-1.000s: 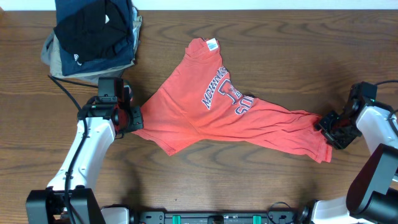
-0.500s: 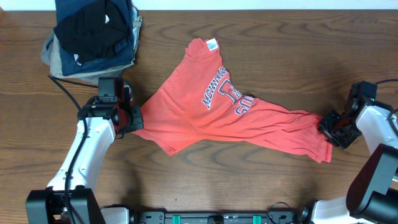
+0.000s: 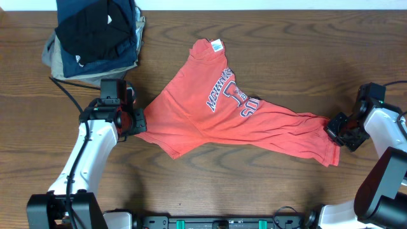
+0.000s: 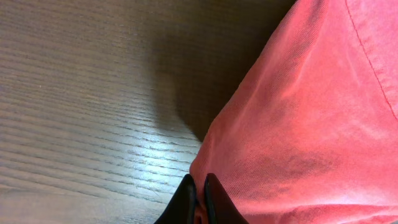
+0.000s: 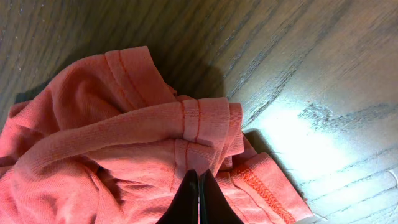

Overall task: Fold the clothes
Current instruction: 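Lift the shirt with both grippers, shake and lay it flat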

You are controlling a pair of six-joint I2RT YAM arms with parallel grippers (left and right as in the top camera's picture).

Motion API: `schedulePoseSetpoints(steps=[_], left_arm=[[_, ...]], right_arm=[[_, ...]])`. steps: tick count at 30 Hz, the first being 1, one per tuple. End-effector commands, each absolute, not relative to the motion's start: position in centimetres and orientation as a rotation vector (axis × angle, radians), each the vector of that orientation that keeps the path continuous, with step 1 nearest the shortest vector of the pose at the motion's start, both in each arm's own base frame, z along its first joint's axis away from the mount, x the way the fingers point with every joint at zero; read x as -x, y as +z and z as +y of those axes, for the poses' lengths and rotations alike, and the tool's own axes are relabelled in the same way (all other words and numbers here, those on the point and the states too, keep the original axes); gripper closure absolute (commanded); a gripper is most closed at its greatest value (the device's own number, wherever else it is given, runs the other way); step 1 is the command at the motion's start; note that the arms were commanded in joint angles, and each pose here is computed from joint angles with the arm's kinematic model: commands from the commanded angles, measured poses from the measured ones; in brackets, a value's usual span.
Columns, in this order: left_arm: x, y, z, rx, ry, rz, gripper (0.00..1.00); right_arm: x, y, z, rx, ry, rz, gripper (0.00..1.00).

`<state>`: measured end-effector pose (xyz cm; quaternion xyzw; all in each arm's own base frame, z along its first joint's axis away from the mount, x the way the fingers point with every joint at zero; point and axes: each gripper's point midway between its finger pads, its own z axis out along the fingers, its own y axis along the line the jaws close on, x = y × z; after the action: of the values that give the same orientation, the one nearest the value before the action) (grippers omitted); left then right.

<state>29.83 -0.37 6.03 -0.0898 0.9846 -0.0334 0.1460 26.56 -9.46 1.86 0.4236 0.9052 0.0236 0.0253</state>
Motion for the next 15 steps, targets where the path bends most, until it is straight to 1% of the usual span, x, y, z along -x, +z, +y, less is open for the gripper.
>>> schedulePoseSetpoints(steps=[1,5,9,15], left_arm=[[-29.5,5.8,-0.2,0.278,-0.088,2.844,0.94],[-29.5,5.8,-0.2,0.278,-0.088,2.845,0.94],[-29.4,6.1,-0.8,0.27,-0.143,2.843,0.94],[-29.1,10.3,-3.4,0.214,-0.361,2.748,0.94]], right_arm=[[-27.6,2.7,-9.6,-1.273,0.051,2.78,0.99],[-27.6,3.0,-9.7,-1.276,0.05,2.782,0.99],[-27.7,4.4,-9.7,-1.272,0.051,2.777,0.99],[-28.1,8.7,-9.8,-1.237,0.059,2.705,0.99]])
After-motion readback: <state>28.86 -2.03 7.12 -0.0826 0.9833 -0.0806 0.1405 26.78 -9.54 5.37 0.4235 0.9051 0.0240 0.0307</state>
